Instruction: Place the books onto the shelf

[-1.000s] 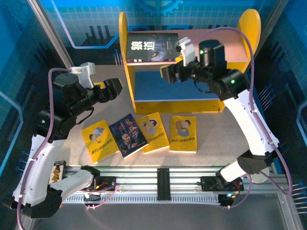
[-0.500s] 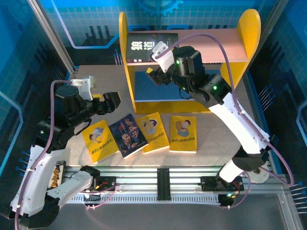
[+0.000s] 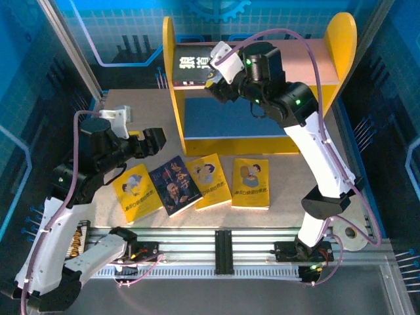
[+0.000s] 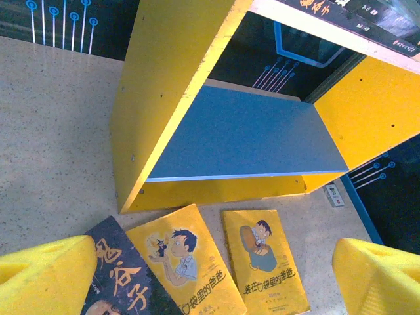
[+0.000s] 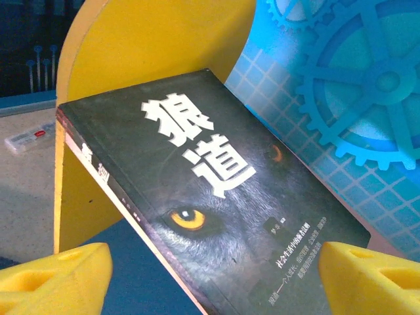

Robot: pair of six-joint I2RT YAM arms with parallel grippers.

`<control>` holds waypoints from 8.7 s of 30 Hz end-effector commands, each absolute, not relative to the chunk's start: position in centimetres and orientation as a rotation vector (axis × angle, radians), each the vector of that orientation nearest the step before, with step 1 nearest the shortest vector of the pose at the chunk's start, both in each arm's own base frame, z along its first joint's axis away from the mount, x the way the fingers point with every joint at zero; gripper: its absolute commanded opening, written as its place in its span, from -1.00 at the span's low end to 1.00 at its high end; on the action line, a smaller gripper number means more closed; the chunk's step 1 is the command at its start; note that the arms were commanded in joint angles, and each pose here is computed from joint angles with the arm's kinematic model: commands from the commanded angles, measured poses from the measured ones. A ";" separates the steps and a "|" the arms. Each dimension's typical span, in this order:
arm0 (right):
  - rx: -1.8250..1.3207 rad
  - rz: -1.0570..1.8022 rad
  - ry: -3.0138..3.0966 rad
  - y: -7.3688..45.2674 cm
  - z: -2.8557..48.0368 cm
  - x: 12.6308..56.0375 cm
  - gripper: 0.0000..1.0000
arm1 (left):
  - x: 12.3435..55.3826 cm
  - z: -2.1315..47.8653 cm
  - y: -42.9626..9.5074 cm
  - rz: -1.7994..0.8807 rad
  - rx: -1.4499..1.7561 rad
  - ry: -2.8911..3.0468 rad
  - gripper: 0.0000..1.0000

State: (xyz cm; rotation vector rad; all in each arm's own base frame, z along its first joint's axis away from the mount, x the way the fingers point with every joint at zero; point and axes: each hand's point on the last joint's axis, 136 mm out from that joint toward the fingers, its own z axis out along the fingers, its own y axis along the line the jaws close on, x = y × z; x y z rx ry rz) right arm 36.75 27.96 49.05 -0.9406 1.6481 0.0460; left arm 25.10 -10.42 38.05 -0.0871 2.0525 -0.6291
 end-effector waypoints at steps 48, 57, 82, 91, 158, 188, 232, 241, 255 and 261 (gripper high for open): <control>-1.083 0.082 1.632 29.6 46.6 38.9 0.66 | 25.1 37.8 -9.7 -0.594 -0.107 2.020 0.87; -1.083 0.069 1.630 29.6 46.5 39.4 0.66 | 25.4 37.7 -9.7 -0.590 -0.104 2.019 0.87; -1.057 0.068 1.634 29.6 46.3 40.8 0.67 | 26.0 37.3 -9.8 -0.578 -0.100 2.026 0.88; -1.040 0.074 1.644 29.3 46.2 41.4 0.66 | 26.2 37.0 -9.9 -0.576 -0.101 2.033 0.88; -0.607 0.555 1.780 18.1 47.3 40.3 0.72 | 24.5 36.3 -9.3 -0.587 -0.143 2.065 0.87; -0.658 0.701 1.826 19.7 43.9 40.8 0.53 | 24.7 35.8 -9.3 -0.584 -0.147 2.069 0.87; -0.734 0.723 1.828 22.8 43.8 41.4 0.39 | 24.6 35.3 -9.1 -0.566 -0.144 2.076 0.88; -0.565 0.685 1.822 18.1 45.9 41.8 0.54 | 24.5 35.2 -9.1 -0.566 -0.141 2.081 0.88; -0.584 0.756 1.784 17.7 46.7 39.2 0.56 | 24.6 35.3 -9.5 -0.605 -0.154 2.080 0.88; -0.615 0.818 1.782 19.1 46.3 39.6 0.55 | 24.5 35.3 -9.6 -0.612 -0.159 2.082 0.88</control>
